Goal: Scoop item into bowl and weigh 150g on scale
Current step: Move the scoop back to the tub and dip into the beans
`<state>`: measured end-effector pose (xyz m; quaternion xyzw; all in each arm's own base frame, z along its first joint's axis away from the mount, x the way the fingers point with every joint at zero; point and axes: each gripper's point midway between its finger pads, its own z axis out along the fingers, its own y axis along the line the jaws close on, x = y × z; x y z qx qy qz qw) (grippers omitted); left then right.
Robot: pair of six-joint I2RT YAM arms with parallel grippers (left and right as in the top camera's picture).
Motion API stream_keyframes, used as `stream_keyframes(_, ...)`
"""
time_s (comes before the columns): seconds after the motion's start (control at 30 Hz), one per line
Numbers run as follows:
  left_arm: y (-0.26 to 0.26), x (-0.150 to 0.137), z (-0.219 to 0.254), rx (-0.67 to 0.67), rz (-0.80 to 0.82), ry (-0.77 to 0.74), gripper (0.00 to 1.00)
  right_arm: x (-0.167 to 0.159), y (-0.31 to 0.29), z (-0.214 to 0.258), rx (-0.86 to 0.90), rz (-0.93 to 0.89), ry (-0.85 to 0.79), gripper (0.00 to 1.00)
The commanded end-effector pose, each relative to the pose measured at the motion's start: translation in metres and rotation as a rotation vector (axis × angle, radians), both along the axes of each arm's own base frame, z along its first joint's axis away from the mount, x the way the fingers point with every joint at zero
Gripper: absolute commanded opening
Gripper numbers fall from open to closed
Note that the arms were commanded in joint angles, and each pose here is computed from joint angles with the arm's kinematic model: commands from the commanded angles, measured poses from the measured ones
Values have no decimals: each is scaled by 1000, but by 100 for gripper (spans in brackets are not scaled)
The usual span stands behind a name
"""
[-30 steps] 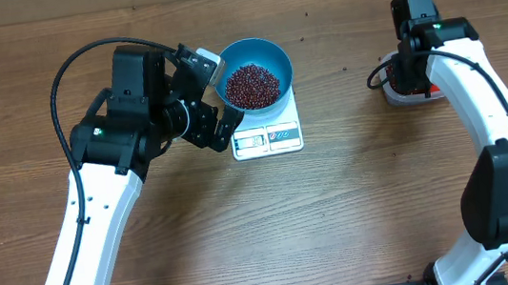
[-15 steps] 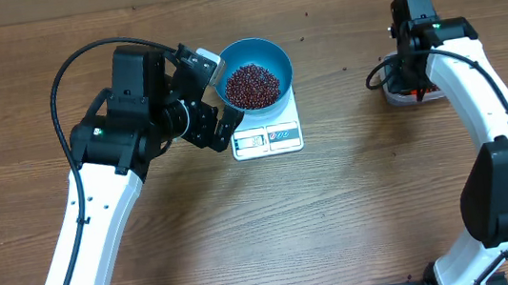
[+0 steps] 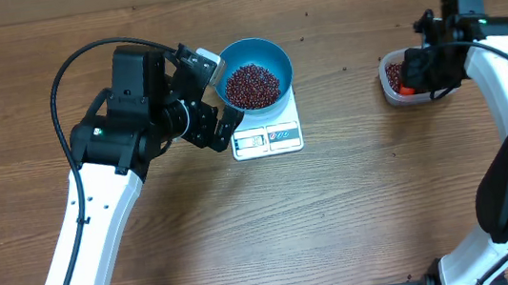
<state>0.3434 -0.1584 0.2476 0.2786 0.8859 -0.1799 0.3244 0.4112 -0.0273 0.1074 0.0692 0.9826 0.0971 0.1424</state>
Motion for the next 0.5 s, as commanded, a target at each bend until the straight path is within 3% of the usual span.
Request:
stream_keyframes(0.0, 1, 3, 12, -11, 17, -28, 100, 9, 15, 13, 159, 18, -53, 4)
stream_keyframes(0.47, 1, 3, 12, -11, 17, -28, 100, 6, -29, 21, 294, -92, -109, 4)
